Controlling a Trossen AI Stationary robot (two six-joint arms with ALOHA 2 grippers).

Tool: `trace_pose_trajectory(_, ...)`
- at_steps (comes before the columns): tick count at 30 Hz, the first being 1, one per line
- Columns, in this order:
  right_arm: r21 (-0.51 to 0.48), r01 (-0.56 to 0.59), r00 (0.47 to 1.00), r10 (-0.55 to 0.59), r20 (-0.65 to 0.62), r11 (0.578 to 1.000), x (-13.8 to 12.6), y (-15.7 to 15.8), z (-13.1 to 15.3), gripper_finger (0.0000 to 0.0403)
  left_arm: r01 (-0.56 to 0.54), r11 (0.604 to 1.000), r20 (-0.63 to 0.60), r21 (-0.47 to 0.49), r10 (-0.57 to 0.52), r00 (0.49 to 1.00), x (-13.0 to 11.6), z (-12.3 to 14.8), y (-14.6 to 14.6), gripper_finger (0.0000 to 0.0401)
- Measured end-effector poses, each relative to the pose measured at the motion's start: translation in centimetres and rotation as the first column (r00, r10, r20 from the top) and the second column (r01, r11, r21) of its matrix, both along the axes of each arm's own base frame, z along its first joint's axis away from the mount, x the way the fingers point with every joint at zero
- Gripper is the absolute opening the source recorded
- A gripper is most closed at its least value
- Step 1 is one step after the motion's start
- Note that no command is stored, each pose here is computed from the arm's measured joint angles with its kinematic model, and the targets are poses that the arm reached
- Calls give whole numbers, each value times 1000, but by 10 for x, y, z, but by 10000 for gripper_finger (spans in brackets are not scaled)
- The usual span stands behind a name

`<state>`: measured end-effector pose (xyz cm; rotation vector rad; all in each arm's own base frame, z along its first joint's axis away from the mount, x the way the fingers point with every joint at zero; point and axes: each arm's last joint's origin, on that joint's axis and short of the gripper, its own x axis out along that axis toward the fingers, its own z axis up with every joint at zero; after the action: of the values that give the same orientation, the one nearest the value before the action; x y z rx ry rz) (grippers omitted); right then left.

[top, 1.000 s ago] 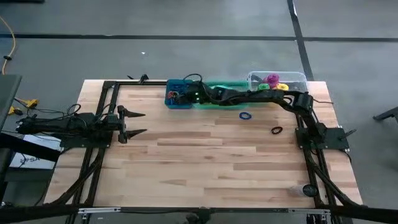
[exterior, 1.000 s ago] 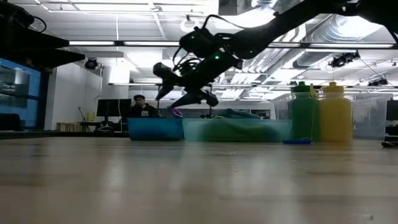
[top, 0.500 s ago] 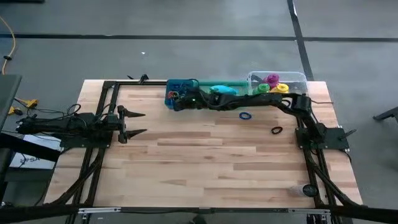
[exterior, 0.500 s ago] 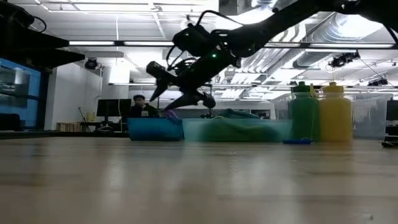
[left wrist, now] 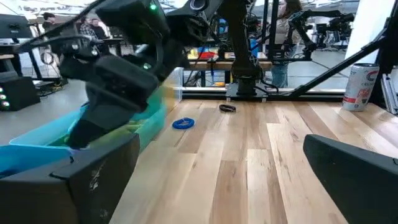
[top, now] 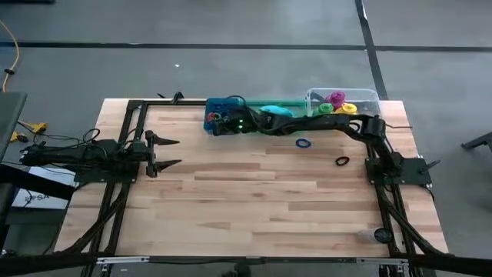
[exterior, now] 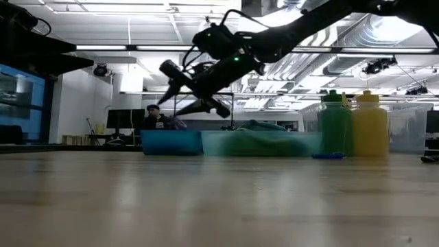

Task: Pick & Place Sports Items
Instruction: Put the violet spring keychain into the blue bin

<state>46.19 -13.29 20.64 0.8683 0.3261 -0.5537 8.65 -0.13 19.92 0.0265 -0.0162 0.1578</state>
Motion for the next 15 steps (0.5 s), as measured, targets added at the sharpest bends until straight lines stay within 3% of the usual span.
trace_pose_trajectory(9,-8,-126,989,126,78,992,3,-1,7,204,0,1000,0,0,0,1000,0,0,0,368)
trace_pose_trajectory(15,-92,-226,967,235,96,970,4,-4,12,204,0,1000,0,0,0,1000,0,0,0,368)
